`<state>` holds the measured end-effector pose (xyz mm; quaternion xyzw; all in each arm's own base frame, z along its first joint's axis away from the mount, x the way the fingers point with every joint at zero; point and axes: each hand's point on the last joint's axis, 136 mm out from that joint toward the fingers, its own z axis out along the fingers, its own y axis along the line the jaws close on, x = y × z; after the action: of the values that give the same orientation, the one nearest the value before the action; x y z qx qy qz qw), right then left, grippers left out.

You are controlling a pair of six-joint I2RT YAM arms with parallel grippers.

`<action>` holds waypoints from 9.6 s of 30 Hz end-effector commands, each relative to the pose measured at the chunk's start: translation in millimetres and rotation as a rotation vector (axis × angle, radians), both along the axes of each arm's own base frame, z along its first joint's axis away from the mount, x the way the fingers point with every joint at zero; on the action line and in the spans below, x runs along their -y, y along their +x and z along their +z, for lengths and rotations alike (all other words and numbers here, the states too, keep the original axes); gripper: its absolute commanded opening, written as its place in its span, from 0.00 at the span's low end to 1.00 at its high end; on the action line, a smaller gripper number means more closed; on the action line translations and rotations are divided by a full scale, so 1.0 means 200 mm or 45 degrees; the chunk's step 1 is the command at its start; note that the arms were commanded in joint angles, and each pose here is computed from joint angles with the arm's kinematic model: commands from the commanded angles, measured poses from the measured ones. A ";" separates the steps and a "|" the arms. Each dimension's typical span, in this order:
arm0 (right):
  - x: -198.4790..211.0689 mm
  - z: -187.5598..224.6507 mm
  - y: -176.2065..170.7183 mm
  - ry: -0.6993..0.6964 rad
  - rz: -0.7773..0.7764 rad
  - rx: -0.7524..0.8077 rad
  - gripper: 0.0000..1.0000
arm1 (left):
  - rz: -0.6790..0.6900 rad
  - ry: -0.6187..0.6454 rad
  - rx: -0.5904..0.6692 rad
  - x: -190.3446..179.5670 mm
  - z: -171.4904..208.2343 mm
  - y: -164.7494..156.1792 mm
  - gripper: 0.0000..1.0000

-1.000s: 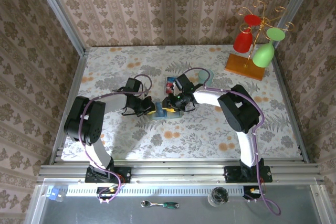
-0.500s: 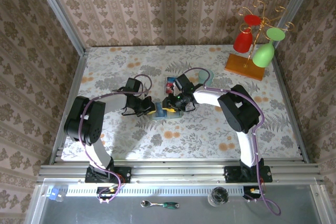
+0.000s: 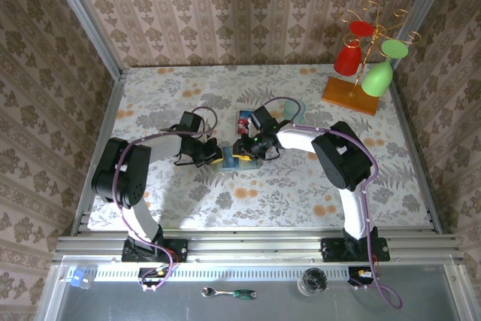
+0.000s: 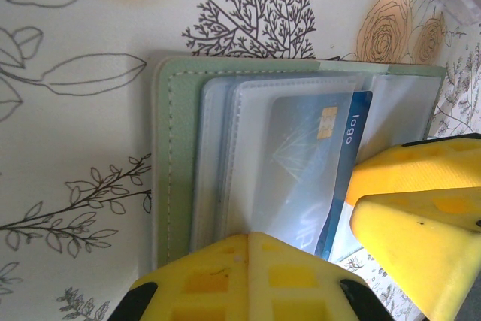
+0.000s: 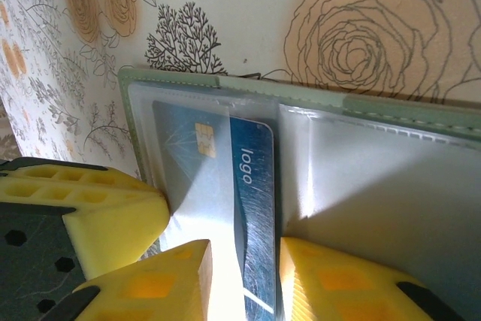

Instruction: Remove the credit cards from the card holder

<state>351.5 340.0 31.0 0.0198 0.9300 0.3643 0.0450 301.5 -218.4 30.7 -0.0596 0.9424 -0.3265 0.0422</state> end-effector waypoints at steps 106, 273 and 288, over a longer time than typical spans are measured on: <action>0.44 0.62 0.57 -0.788 1.370 1.042 0.00 | 0.102 -0.038 0.089 -0.11 0.24 0.21 0.13; -0.08 0.02 -0.05 -0.135 0.080 -0.078 0.30 | 0.167 -0.053 -0.131 -0.18 -0.06 -0.07 0.07; -0.05 0.01 -0.05 -0.145 0.060 -0.072 0.27 | 0.180 -0.039 -0.067 -0.21 0.05 -0.03 0.07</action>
<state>343.0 358.8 29.3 0.0021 0.9439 0.3303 0.0011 291.2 -179.8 23.5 -0.1459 0.9308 -0.3347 0.0195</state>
